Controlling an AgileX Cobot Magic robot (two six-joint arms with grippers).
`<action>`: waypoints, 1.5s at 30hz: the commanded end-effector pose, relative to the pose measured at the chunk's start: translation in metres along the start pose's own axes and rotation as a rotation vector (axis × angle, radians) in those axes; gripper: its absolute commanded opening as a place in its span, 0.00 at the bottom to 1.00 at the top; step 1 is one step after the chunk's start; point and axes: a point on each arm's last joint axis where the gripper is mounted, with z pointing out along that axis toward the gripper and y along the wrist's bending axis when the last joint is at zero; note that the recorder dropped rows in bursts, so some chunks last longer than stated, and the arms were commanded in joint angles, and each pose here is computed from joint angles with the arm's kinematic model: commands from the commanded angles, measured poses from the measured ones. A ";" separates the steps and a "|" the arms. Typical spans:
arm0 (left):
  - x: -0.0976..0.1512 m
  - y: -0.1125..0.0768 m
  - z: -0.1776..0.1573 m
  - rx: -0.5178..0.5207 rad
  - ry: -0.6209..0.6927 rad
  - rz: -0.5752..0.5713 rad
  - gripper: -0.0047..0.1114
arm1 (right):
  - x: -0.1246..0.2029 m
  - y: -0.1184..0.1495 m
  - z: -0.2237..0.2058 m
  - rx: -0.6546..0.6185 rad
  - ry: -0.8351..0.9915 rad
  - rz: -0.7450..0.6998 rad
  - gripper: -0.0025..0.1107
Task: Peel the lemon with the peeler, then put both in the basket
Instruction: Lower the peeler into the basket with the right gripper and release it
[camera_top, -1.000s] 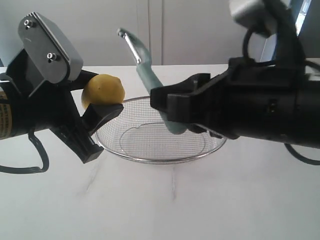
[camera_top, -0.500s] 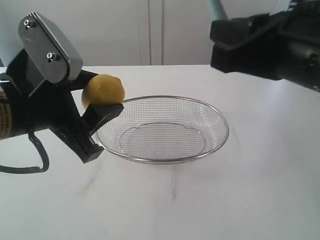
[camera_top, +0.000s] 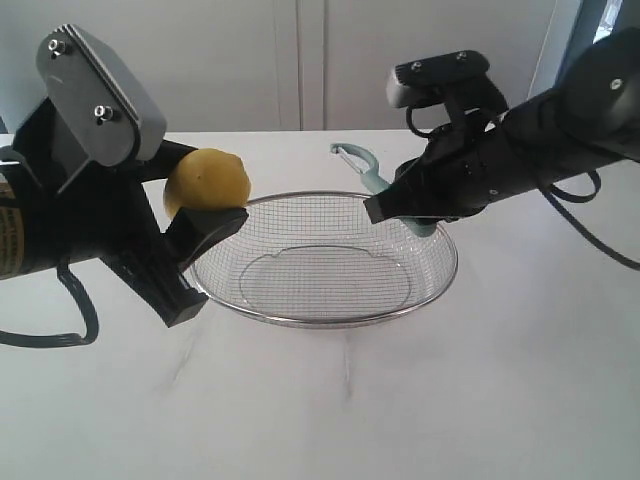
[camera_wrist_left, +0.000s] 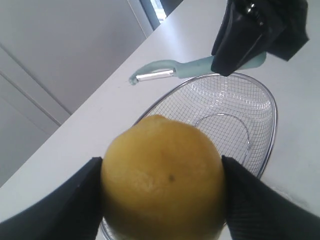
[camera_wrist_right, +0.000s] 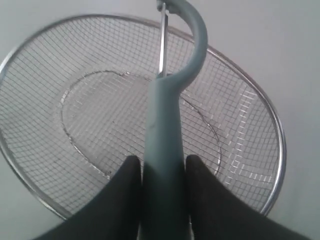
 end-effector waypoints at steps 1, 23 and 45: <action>-0.002 -0.002 -0.001 0.021 -0.025 -0.007 0.04 | -0.003 -0.011 0.019 0.036 0.088 -0.003 0.02; -0.002 -0.002 -0.001 0.022 -0.027 -0.007 0.04 | 0.025 -0.023 0.092 0.065 0.162 0.018 0.02; -0.002 -0.002 -0.001 0.020 -0.024 -0.007 0.04 | 0.039 -0.024 0.109 0.047 0.219 0.069 0.31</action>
